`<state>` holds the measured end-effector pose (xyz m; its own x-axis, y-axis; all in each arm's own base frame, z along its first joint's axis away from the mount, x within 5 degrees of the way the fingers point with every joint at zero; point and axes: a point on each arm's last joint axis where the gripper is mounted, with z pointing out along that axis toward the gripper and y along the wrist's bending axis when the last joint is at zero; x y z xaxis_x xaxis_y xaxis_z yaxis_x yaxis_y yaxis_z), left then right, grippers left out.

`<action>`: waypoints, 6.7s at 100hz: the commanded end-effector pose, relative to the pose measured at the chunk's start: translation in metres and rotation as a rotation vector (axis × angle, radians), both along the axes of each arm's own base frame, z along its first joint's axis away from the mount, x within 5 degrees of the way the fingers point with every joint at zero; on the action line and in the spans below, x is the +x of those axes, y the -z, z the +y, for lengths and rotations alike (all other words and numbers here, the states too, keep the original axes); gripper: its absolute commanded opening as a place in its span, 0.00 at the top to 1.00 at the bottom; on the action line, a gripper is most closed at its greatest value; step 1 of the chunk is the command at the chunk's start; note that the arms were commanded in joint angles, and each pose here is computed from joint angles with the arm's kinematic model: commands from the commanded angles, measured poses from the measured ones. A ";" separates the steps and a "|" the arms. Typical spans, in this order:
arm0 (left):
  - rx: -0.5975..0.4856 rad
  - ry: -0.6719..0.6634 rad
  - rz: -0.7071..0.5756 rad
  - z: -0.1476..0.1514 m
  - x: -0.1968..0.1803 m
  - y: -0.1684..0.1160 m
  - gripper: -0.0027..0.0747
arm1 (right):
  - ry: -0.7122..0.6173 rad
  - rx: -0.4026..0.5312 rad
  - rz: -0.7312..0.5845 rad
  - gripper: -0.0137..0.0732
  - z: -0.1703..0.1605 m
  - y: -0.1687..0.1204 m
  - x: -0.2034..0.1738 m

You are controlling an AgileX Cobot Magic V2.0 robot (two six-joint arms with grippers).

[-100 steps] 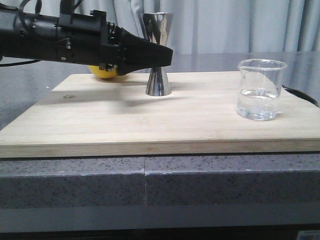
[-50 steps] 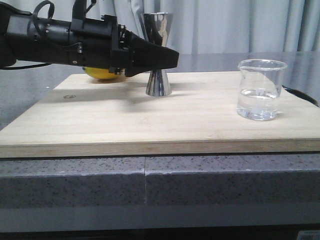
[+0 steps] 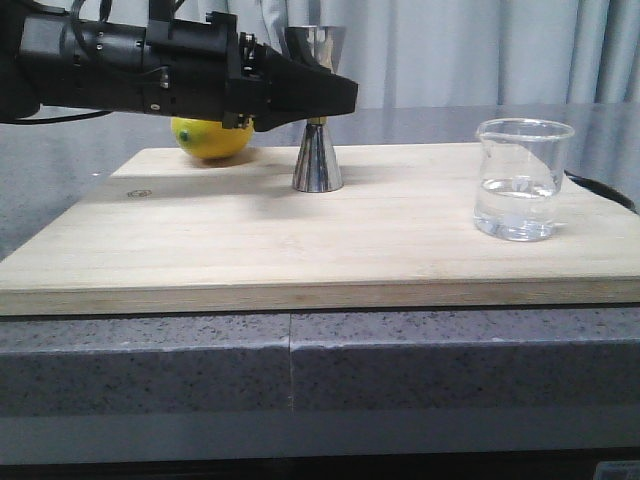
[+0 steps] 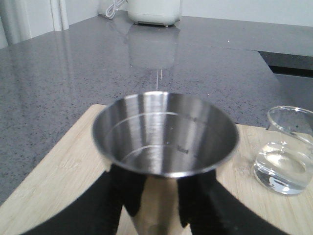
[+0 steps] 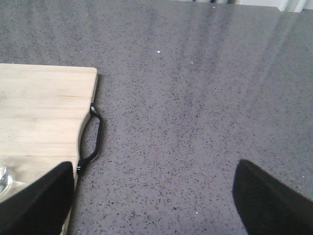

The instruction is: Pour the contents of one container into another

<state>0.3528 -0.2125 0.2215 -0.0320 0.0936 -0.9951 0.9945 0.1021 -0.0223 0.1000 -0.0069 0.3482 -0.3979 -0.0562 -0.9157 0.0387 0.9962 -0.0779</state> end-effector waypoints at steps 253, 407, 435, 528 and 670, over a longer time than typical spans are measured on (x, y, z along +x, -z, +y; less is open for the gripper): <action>-0.197 0.052 -0.118 0.003 -0.023 -0.084 0.63 | -0.420 0.104 -0.122 0.15 0.045 -0.014 -0.001; -0.197 0.052 -0.118 0.003 -0.023 -0.084 0.63 | -0.488 0.115 -0.286 0.15 0.089 0.090 0.066; -0.197 0.052 -0.118 0.003 -0.023 -0.084 0.63 | -0.521 0.116 -0.295 0.15 0.105 0.106 0.078; -0.197 0.052 -0.118 0.003 -0.023 -0.084 0.63 | -0.499 0.112 -0.272 0.25 0.115 0.128 0.094; -0.197 0.052 -0.118 0.003 -0.023 -0.084 0.63 | -0.596 -0.155 -0.268 0.50 0.146 -0.060 0.164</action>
